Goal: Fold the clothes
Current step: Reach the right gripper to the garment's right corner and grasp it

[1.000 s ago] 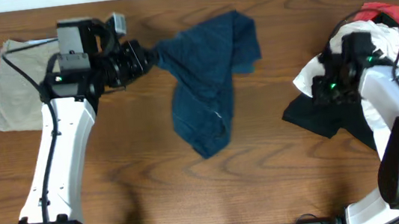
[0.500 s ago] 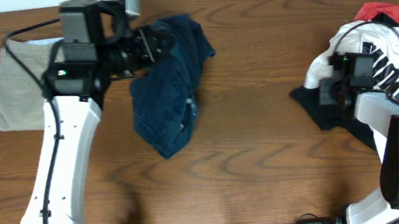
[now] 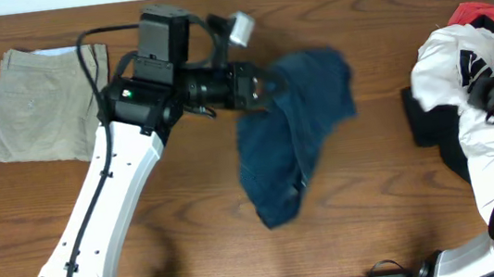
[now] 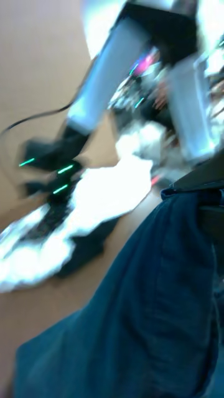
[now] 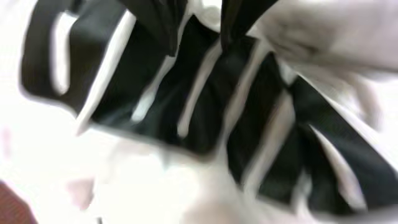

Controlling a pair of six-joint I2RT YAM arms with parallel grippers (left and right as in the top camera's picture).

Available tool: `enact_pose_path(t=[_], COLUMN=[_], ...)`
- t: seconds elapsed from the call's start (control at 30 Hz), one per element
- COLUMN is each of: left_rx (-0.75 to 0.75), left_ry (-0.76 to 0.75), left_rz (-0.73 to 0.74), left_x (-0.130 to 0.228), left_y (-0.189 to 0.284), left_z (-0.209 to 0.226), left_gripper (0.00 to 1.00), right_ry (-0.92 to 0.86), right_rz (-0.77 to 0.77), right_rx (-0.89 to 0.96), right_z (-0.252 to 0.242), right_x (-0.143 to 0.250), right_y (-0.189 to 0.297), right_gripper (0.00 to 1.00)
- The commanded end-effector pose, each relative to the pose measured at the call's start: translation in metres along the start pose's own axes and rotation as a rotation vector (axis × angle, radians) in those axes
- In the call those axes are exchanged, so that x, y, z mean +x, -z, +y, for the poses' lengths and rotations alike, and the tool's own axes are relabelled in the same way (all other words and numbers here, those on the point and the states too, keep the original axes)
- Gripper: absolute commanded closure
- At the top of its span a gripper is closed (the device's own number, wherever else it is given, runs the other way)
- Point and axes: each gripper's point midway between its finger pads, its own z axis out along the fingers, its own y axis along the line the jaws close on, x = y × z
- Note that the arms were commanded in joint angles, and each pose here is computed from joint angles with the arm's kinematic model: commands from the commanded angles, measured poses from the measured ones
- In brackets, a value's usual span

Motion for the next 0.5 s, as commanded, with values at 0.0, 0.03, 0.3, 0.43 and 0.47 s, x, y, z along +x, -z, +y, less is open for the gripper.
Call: enact_pose_path(t=[0.0, 0.03, 0.3, 0.43, 0.47], left_rx=[0.214, 0.209, 0.203, 0.214, 0.217], left_ry=[-0.056, -0.035, -0.023, -0.103, -0.132], left_rz=[0.095, 0.108, 0.125, 0.092, 0.08], left_x=[0.022, 0.027, 0.039, 0.038, 0.037], left_y=[0.01, 0.01, 0.016, 0.025, 0.028], left_z=[-0.053, -0.051, -0.057, -0.074, -0.079], left_gripper=[0.94, 0.94, 0.94, 0.94, 0.94], right_ry=[0.109, 0.149, 0.506, 0.582, 0.594], right_rz=[-0.076, -0.084, -0.055, 0.079, 0.127], right_rx=[-0.243, -0.325, -0.681, -0.723, -0.729], right_z=[0.057, 0.077, 0.202, 0.228, 0.231], right_x=[-0.054, -0.062, -0.033, 0.016, 0.03], right_y=[0.033, 0.046, 0.107, 0.109, 0.109], right_gripper=[0.74, 0.73, 0.39, 0.33, 0.32])
